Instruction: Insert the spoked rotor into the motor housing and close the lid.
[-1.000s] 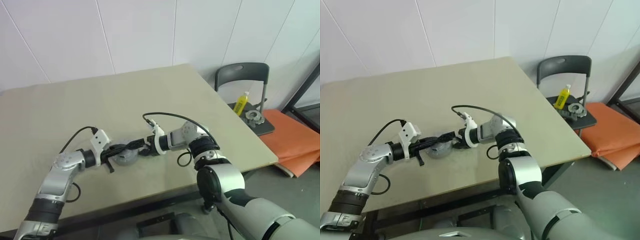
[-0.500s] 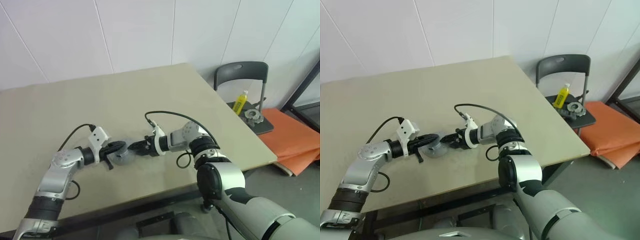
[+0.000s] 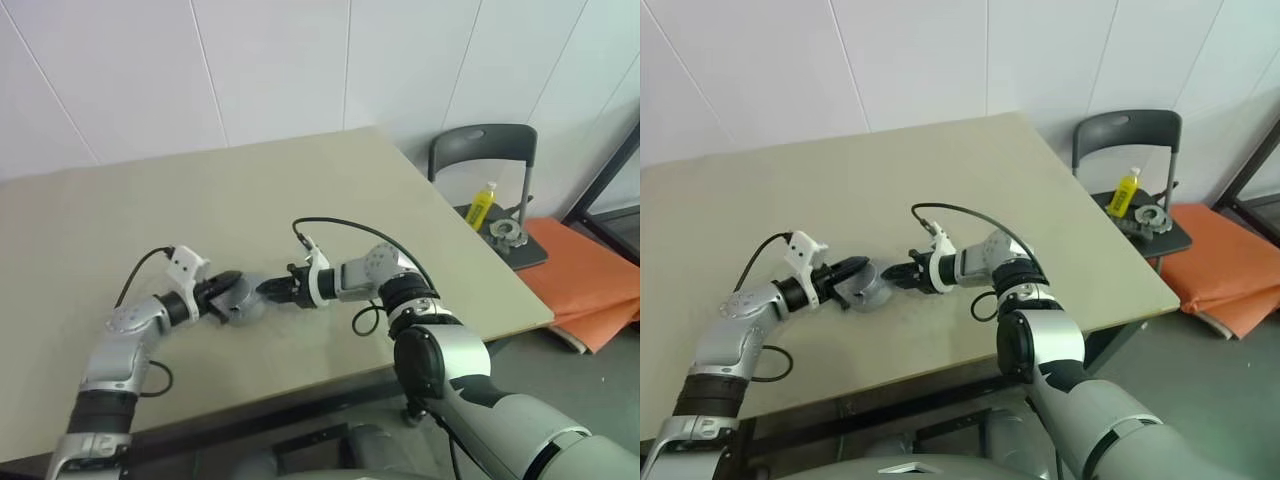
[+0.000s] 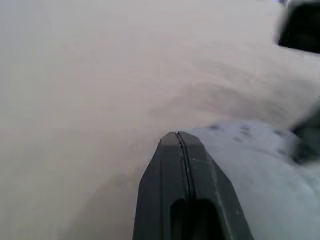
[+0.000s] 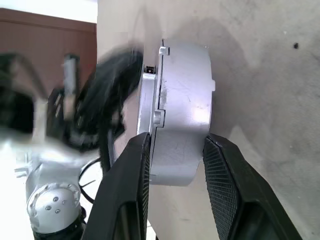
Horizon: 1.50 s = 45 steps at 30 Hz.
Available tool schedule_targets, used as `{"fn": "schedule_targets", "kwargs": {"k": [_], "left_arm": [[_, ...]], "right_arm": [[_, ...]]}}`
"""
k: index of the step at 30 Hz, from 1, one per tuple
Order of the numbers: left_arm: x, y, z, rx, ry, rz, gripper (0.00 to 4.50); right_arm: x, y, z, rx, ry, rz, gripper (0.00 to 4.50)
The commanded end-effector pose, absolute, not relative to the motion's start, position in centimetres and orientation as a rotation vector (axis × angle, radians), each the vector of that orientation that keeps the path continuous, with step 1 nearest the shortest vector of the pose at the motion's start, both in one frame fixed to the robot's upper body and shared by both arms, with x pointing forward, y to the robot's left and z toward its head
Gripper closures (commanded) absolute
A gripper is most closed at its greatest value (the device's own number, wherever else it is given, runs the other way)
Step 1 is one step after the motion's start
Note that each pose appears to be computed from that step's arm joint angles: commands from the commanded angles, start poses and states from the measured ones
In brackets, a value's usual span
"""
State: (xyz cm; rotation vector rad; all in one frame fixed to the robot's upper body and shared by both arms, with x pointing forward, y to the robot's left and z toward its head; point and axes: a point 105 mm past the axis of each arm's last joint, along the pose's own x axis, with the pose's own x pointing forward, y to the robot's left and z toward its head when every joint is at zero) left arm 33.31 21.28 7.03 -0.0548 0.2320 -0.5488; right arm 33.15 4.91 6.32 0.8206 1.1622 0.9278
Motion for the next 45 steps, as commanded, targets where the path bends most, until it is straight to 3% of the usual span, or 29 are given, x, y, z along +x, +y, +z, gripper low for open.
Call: {"fn": "schedule_targets", "kwargs": {"k": [1, 6, 13, 26, 30, 36, 40, 41, 45], "left_arm": [[34.4, 23.3, 10.7, -0.255, 0.133, -0.442, 4.5], [33.6, 24.4, 11.7, -0.494, 0.119, -0.4, 4.5], [31.4, 25.1, 9.4, -0.699, 0.258, -0.353, 4.5], [31.2, 26.8, 11.5, -1.107, 0.114, -0.283, 4.5], [31.0, 27.1, 12.4, -1.176, 0.054, -0.3, 3.6], [30.8, 26.1, 14.4, -1.219, 0.01, -0.399, 1.58], [31.1, 26.1, 13.4, -1.218, 0.073, -0.359, 0.2], [31.2, 26.1, 13.0, -1.219, 0.1, -0.345, 0.02], [31.4, 25.4, 11.9, -1.229, 0.191, -0.354, 0.02]], "right_arm": [[32.6, 6.8, 7.1, 0.824, 1.151, 0.989, 3.22], [33.0, 6.8, 7.5, 0.848, 1.113, 0.992, 3.22], [35.5, 6.4, 10.1, 1.034, 0.953, 0.978, 3.22], [38.9, 5.4, 14.5, 1.206, 0.731, 0.947, 3.22], [38.9, 5.5, 14.6, 1.203, 0.723, 0.95, 3.22], [38.8, 5.6, 14.4, 1.201, 0.724, 0.951, 3.22], [38.9, 5.6, 14.4, 1.196, 0.722, 0.95, 3.22], [38.9, 5.6, 14.4, 1.195, 0.721, 0.95, 3.22], [39.0, 5.4, 14.6, 1.192, 0.712, 0.951, 3.22]]}}
